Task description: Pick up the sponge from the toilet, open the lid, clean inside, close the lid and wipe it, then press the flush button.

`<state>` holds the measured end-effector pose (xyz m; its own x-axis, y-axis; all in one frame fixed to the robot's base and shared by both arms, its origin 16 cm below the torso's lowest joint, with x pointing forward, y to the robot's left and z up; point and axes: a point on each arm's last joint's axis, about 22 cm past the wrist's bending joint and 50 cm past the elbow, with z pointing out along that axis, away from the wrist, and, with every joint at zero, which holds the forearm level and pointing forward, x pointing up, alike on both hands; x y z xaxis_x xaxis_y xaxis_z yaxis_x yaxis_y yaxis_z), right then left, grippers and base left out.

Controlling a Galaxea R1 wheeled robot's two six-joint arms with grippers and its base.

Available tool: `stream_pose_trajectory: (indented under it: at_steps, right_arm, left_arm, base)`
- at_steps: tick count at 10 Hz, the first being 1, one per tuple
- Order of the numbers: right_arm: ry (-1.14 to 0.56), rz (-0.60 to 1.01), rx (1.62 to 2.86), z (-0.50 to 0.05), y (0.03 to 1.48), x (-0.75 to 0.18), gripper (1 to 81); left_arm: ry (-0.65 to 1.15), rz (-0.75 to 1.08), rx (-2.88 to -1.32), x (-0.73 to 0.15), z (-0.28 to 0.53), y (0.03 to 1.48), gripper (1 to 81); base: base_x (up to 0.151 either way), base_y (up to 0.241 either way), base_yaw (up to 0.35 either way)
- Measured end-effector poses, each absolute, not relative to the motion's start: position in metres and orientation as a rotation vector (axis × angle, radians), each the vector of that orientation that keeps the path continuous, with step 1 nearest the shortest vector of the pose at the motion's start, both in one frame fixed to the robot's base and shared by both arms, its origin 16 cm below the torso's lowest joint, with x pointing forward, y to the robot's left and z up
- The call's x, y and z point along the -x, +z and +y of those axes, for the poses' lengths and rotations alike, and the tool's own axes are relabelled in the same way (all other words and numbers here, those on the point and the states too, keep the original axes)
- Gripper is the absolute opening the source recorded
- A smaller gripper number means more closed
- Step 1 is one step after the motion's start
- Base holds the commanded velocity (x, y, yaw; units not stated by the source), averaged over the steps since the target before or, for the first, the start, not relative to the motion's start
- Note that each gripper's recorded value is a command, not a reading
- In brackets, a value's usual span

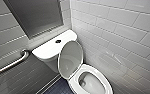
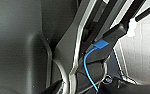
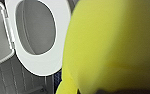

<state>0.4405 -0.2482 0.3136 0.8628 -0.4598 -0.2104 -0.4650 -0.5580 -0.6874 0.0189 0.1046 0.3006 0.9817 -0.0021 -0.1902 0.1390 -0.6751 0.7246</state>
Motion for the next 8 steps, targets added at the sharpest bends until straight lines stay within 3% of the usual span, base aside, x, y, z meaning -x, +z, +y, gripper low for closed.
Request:
stream_pose_trajectory:
  at_steps: [6,8]
  right_arm:
    - [-0.070,0.604,2.107,-0.212,0.369,-0.476,1.0]
    - [-0.099,0.541,2.032,-0.167,0.382,-0.508,1.0]
  left_arm:
    - [-0.221,0.091,-2.297,-0.019,0.101,0.301,81.1]
    - [-0.220,0.089,-2.298,-0.019,0.101,0.301,81.1]
  base:
    - [0.000,0.000,0.000]
    - [0.000,0.000,0.000]
